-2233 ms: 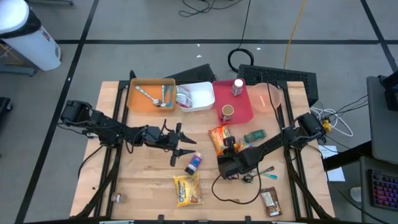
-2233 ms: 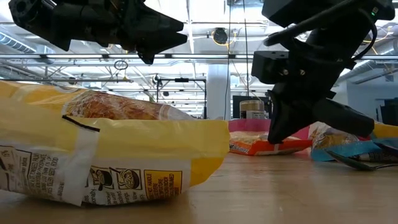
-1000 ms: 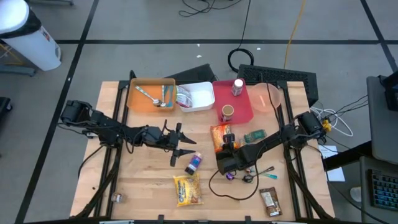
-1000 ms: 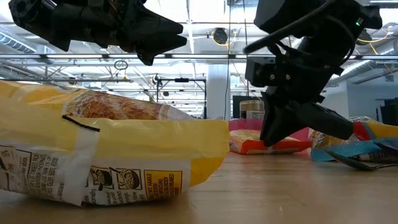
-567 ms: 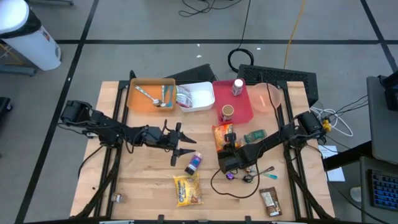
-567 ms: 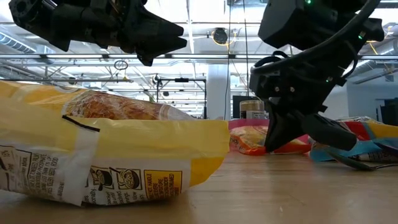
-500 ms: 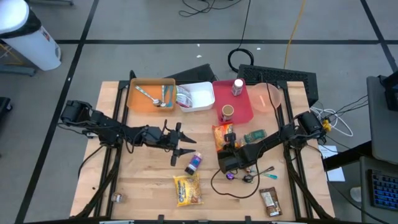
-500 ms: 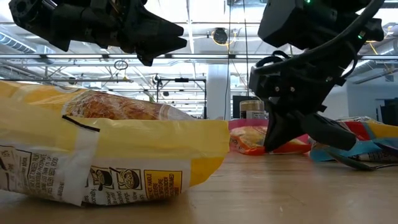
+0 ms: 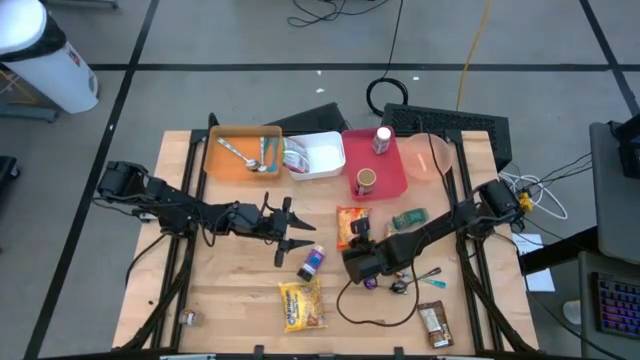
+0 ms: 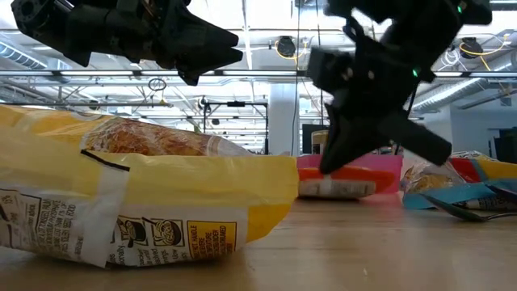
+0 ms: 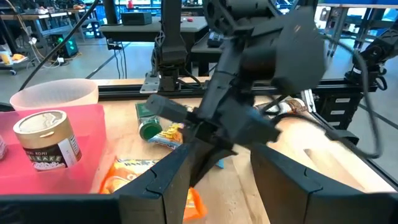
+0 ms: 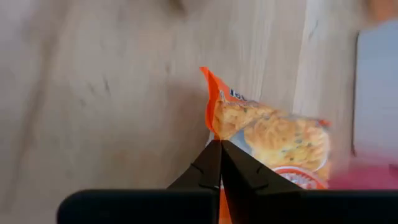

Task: Pick & Place Food Item
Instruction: Put the orange noodle pack into the white bin

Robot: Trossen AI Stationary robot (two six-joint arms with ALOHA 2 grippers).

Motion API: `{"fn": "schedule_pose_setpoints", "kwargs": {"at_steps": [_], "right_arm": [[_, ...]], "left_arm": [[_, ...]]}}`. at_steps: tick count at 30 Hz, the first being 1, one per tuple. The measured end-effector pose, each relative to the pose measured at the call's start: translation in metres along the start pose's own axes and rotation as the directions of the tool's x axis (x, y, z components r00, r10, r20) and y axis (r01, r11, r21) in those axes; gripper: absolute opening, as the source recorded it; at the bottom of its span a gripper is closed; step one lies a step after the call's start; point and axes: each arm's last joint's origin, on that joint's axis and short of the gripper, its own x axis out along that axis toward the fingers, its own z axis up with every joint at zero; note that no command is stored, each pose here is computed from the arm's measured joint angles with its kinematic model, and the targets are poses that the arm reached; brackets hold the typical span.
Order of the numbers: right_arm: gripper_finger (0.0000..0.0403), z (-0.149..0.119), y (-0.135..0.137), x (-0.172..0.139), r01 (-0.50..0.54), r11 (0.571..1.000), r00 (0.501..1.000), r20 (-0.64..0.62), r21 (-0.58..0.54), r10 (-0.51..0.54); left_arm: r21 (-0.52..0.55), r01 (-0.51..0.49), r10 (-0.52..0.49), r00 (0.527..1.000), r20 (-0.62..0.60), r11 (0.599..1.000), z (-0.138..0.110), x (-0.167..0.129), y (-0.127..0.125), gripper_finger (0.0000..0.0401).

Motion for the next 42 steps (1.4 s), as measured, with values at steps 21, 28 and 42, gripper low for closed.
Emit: {"fn": "schedule_pose_setpoints", "kwargs": {"at_steps": [21, 28, 42], "right_arm": [[0.0000, 0.027, -0.042, -0.025, 0.051, 0.998, 0.998, 0.049, -0.040, -0.049], [0.0000, 0.029, -0.062, -0.044, 0.051, 0.999, 0.991, 0.123, -0.003, -0.050], [0.0000, 0.035, -0.066, -0.049, 0.010, 1.000, 0.978, 0.206, 0.017, -0.014]], "left_arm": [[0.165, -0.148, 0.156, 0.987, -0.033, 0.975, -0.004, -0.003, -0.017, 0.0177], [0.203, -0.140, 0.161, 0.983, -0.093, 0.969, 0.011, 0.008, -0.026, 0.0177], [0.240, -0.124, 0.180, 0.956, -0.230, 0.963, 0.003, 0.049, -0.028, 0.0177]]}}
